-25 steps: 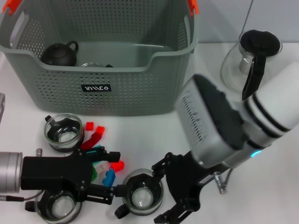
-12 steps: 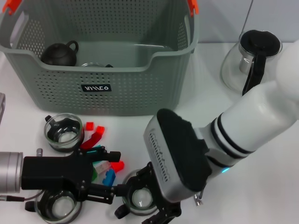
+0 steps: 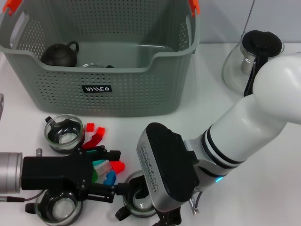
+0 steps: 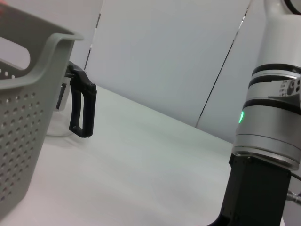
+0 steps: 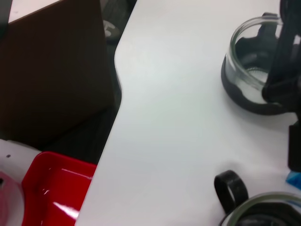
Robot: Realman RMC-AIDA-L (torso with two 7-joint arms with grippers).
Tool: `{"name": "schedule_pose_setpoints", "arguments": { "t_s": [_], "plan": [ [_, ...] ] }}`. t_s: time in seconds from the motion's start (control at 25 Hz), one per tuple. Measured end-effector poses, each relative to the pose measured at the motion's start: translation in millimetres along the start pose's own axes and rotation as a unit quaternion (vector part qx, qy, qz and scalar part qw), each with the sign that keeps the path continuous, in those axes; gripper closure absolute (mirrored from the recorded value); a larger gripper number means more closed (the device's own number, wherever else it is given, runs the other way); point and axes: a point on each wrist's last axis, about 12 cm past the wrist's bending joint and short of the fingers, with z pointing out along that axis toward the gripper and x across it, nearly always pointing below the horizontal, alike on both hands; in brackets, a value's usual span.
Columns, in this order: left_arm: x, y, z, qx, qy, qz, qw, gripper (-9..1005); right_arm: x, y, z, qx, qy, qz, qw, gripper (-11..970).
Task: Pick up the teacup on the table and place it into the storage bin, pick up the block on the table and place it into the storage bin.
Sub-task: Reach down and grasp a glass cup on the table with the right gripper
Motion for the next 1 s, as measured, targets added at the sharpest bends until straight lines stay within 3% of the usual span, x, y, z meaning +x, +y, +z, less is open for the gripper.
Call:
{"name": "schedule_pose_setpoints", "arguments": {
  "t_s": [0.24, 0.44, 0.88, 1.0],
  "plan": [
    [0.6, 0.1, 0.5, 0.0, 0.0, -0.001, 1.0, 49, -0.7, 0.2, -0.3, -0.003, 0.002, 0.02, 1.0, 154],
    [0.8, 0.0, 0.9, 0.0, 0.0, 0.0, 1.0, 49, 1.8, -6.3, -3.2, 0.004, 0.02, 0.059, 0.998, 221],
    [2.3, -1.3, 4.0, 0.005, -0.003, 0.003, 1.0, 49, -2.0, -4.9, -5.2, 0.007, 0.033, 0.052, 0.998, 454],
    [2.7, -1.3, 3.4, 0.003, -0.005, 0.003, 1.0, 49, -4.5, -3.8, -7.4, 0.005, 0.031, 0.048, 0.998, 698]
  ]
}}
